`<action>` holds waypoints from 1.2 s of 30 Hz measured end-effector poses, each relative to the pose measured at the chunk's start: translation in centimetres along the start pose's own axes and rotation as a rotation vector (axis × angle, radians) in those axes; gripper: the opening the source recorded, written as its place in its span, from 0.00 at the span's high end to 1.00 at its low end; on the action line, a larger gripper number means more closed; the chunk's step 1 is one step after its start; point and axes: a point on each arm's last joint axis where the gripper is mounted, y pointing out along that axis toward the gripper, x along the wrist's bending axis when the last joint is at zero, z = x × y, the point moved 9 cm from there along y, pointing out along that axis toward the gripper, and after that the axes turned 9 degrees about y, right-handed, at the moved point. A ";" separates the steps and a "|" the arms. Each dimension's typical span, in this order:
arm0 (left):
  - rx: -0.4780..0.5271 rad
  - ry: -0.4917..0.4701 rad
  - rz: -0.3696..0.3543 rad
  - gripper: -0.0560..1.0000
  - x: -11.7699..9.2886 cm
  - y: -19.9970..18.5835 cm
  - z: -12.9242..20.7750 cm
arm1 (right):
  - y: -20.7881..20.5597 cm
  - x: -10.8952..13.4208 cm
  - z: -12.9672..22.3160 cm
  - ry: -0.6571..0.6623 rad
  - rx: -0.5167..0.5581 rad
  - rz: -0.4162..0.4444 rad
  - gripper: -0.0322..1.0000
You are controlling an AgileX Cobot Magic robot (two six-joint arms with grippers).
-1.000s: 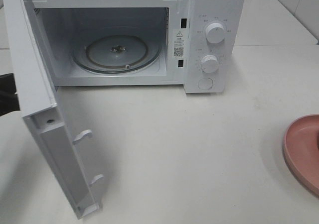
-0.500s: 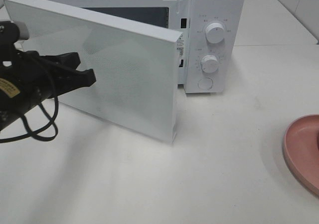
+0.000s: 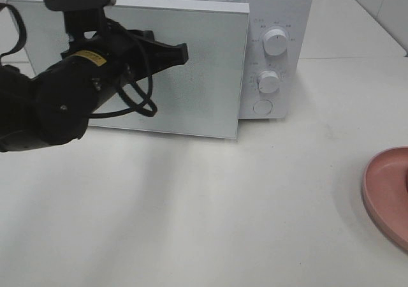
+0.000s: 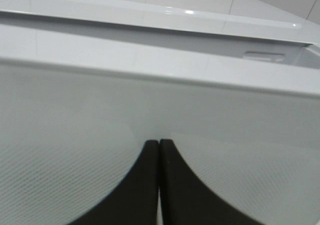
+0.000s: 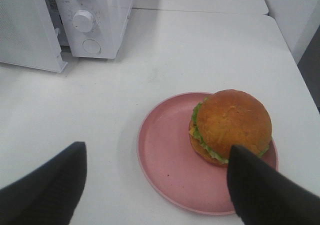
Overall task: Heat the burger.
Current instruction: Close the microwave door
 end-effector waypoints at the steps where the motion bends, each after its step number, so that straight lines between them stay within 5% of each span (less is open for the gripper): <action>1: 0.000 0.000 0.000 0.95 0.0 0.0 0.0 | 0.0 0.0 0.0 0.000 0.000 0.000 0.24; 19: 0.045 0.023 0.090 0.95 -5.2 5.1 0.8 | 0.0 0.0 0.0 0.000 0.000 0.000 0.24; 28: 0.075 0.044 0.063 0.95 -4.9 6.4 1.5 | 0.0 0.0 0.0 0.000 0.000 0.000 0.24; 36: 0.176 0.094 0.112 0.95 -4.8 6.1 1.9 | 0.0 0.0 0.0 0.001 0.000 0.000 0.24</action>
